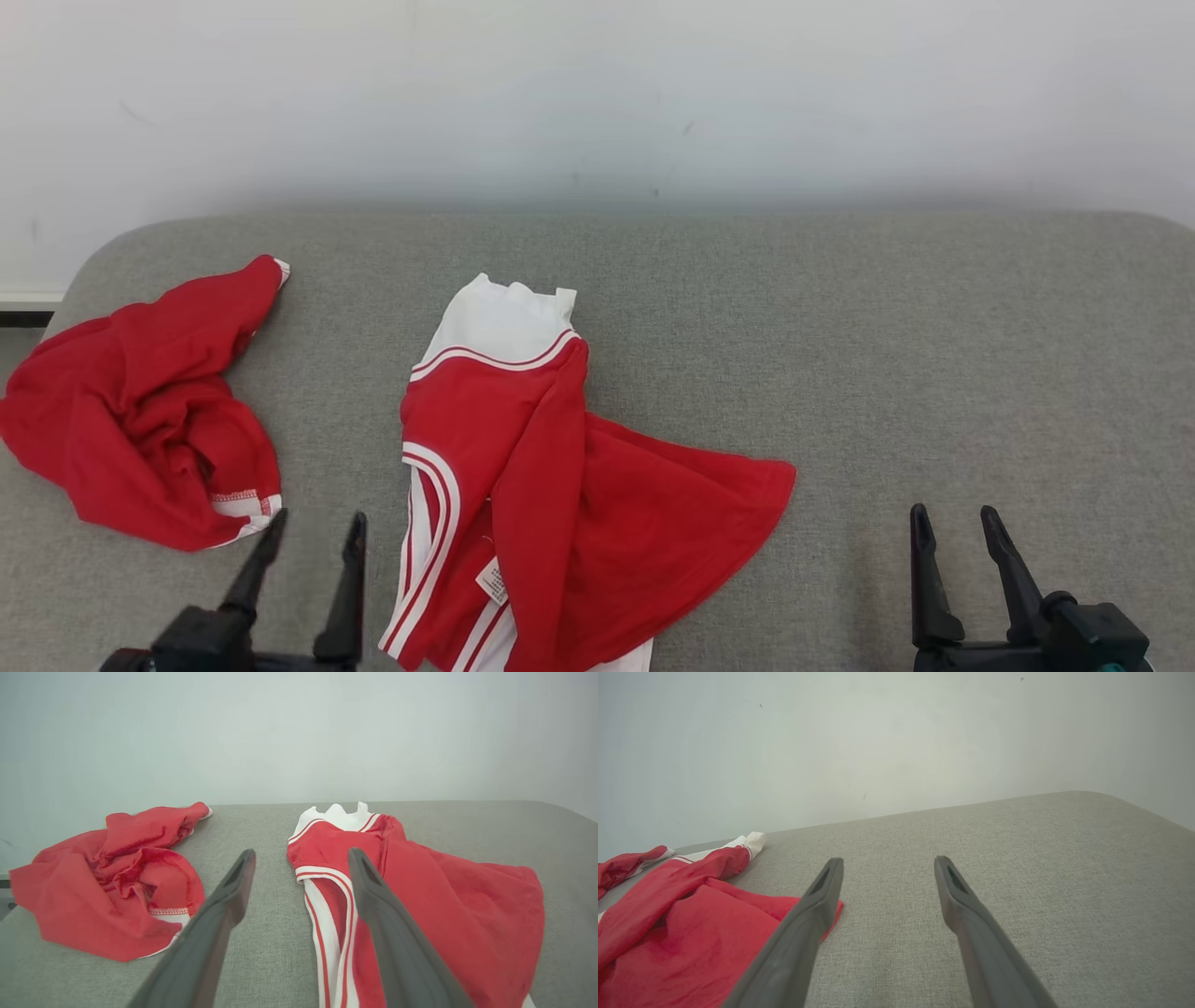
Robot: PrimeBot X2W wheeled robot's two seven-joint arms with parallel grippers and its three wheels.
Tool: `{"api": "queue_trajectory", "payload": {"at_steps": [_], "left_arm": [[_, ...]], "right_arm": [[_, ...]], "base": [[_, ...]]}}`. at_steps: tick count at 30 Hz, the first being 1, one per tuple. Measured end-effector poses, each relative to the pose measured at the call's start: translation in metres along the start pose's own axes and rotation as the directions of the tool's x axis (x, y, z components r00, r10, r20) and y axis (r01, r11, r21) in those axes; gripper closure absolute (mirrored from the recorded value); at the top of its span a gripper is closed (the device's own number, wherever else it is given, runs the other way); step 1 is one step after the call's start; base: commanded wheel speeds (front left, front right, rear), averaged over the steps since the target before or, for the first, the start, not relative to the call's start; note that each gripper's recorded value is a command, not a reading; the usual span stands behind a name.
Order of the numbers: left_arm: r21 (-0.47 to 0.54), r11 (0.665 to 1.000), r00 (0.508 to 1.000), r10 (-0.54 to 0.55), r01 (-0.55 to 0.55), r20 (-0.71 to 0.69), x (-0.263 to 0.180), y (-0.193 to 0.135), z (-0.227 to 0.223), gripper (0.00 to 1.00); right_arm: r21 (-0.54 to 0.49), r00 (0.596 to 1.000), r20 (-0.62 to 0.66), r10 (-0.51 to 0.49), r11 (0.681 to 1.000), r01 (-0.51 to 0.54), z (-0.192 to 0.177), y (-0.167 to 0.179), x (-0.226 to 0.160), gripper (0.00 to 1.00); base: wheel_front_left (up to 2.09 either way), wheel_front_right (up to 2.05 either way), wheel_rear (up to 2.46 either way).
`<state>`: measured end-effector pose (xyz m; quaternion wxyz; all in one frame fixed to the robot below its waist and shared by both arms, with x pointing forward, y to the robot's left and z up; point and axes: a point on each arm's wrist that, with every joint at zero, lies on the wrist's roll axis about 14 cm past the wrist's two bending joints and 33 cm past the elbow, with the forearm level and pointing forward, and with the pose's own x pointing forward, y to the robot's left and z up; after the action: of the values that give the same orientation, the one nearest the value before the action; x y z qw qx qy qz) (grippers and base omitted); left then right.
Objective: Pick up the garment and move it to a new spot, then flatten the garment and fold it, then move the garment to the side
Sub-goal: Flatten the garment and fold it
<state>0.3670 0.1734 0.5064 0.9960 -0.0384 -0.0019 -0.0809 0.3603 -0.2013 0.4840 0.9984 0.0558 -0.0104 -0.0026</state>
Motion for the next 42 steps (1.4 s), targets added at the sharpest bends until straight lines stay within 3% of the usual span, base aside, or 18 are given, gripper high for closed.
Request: {"api": "queue_trajectory", "payload": {"at_steps": [7,17,24,30,38,42], "left_arm": [[0.032,0.99,0.981,0.128,-0.134,0.147,-0.002,0.027,0.04,0.0],[0.022,0.971,0.966,0.233,-0.237,0.115,-0.023,0.048,0.02,0.0],[0.019,0.97,0.964,0.238,-0.242,0.114,-0.025,0.05,0.017,0.0],[0.013,0.97,0.964,0.238,-0.241,0.116,-0.026,0.048,0.016,0.0],[-0.009,0.968,0.962,0.248,-0.249,0.113,-0.029,0.051,0.013,0.0],[-0.005,0.966,0.96,0.256,-0.257,0.113,-0.029,0.054,0.013,0.0]], "right_arm": [[-0.001,1.0,0.005,0.005,1.0,-0.005,0.002,0.001,-0.001,0.0],[-0.016,1.0,-0.003,0.027,0.999,-0.028,-0.001,0.008,0.0,0.0],[-0.015,0.985,-0.032,0.172,0.985,-0.172,-0.011,0.056,0.004,0.0],[0.0,0.936,-0.062,0.347,0.938,-0.348,-0.021,0.116,0.005,0.0],[0.077,0.772,-0.17,0.612,0.79,-0.609,-0.054,0.212,-0.008,0.0],[0.102,0.736,-0.236,0.634,0.77,-0.63,-0.074,0.222,-0.008,0.0]], "base": [[0.0,0.0,0.0],[0.0,0.0,0.0],[0.0,0.0,0.0],[0.0,0.0,0.0],[0.0,0.0,0.0],[0.0,0.0,0.0]]}}
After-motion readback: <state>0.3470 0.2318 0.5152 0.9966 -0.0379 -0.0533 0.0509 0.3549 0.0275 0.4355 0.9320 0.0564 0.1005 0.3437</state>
